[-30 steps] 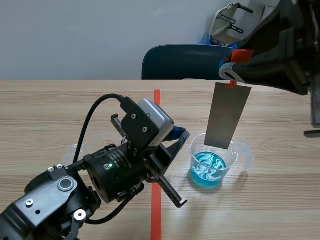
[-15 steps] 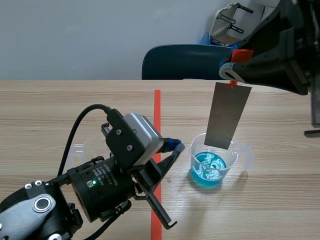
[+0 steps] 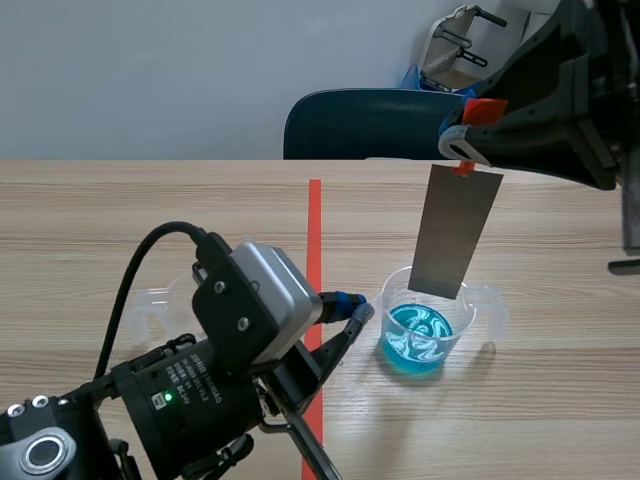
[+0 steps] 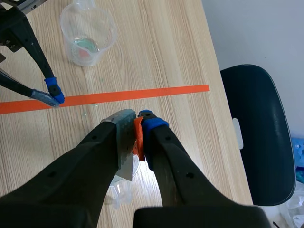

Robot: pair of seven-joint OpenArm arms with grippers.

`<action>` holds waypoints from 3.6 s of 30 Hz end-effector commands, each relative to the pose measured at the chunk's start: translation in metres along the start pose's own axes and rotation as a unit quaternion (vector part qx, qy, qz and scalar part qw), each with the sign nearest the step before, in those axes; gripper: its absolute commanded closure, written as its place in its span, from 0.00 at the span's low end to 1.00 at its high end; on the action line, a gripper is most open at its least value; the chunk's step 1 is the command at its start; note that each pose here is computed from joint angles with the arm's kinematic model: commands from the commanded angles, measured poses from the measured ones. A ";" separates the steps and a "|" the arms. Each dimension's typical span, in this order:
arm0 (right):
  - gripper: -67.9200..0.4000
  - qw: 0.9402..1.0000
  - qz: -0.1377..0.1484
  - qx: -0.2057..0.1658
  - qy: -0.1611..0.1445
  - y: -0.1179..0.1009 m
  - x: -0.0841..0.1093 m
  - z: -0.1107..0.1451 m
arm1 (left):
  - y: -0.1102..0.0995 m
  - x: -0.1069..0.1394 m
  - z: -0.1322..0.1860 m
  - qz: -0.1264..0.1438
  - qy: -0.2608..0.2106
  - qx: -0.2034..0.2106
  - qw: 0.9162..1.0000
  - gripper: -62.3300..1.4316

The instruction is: Do the redox reaction experiment

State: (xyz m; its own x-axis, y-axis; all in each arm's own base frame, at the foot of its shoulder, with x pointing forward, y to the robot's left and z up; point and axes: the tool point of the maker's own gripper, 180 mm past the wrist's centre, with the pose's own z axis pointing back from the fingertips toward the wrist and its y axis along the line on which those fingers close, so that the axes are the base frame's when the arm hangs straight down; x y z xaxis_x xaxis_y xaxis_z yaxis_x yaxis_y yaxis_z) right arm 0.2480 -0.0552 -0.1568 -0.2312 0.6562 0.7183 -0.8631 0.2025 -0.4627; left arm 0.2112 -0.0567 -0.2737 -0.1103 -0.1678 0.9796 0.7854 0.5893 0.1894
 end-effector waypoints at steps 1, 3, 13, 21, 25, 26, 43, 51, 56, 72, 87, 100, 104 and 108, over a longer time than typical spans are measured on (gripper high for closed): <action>0.99 1.000 0.009 -0.010 -0.006 -0.006 0.006 0.003 | -0.001 0.007 0.004 -0.001 -0.012 -0.003 1.000 0.93; 0.99 1.000 0.009 -0.010 -0.006 -0.006 0.006 0.003 | -0.003 0.008 0.007 -0.001 -0.017 -0.007 1.000 0.93; 0.99 1.000 0.009 -0.010 -0.006 -0.006 0.006 0.003 | -0.003 0.002 0.014 -0.013 -0.008 -0.017 1.000 0.86; 0.99 1.000 0.009 -0.010 -0.006 -0.006 0.006 0.003 | -0.005 -0.001 0.016 -0.032 -0.002 -0.026 0.999 0.46; 0.99 1.000 0.009 -0.010 -0.006 -0.006 0.006 0.003 | -0.006 -0.001 0.016 -0.033 -0.003 -0.028 0.999 0.00; 0.99 1.000 0.009 -0.010 -0.006 -0.006 0.006 0.003 | -0.005 -0.001 0.016 -0.033 -0.003 -0.027 0.999 0.00; 0.99 1.000 0.009 -0.010 -0.006 -0.006 0.006 0.003 | -0.005 -0.001 0.016 -0.034 -0.002 -0.026 0.999 0.00; 0.99 1.000 0.009 -0.010 -0.006 -0.006 0.006 0.003 | -0.005 -0.001 0.016 -0.035 -0.003 -0.026 0.999 0.00; 0.99 1.000 0.009 -0.010 -0.006 -0.006 0.006 0.003 | -0.005 -0.001 0.016 -0.035 -0.003 -0.026 0.999 0.00; 0.99 1.000 0.009 -0.010 -0.006 -0.006 0.006 0.003 | -0.005 -0.001 0.016 -0.035 -0.003 -0.026 0.999 0.00; 0.99 1.000 0.009 -0.010 -0.006 -0.006 0.006 0.003 | -0.005 -0.001 0.016 -0.034 -0.003 -0.026 0.999 0.00; 0.99 1.000 0.009 -0.010 -0.006 -0.006 0.006 0.003 | -0.005 -0.001 0.016 -0.034 -0.003 -0.026 0.999 0.00; 0.99 1.000 0.009 -0.010 -0.006 -0.006 0.006 0.003 | -0.005 -0.001 0.016 -0.034 -0.003 -0.026 0.999 0.00; 0.99 1.000 0.009 -0.010 -0.006 -0.006 0.006 0.003 | -0.005 -0.001 0.016 -0.034 -0.003 -0.026 0.999 0.00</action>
State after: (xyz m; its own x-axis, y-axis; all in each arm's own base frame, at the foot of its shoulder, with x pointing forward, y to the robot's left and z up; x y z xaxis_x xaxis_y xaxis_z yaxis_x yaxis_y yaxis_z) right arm 0.2481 -0.0552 -0.1568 -0.2310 0.6562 0.7184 -0.8629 0.2028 -0.4628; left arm 0.1951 -0.0444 -0.2873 -0.1421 -0.2342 0.9617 0.8156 0.5229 0.2478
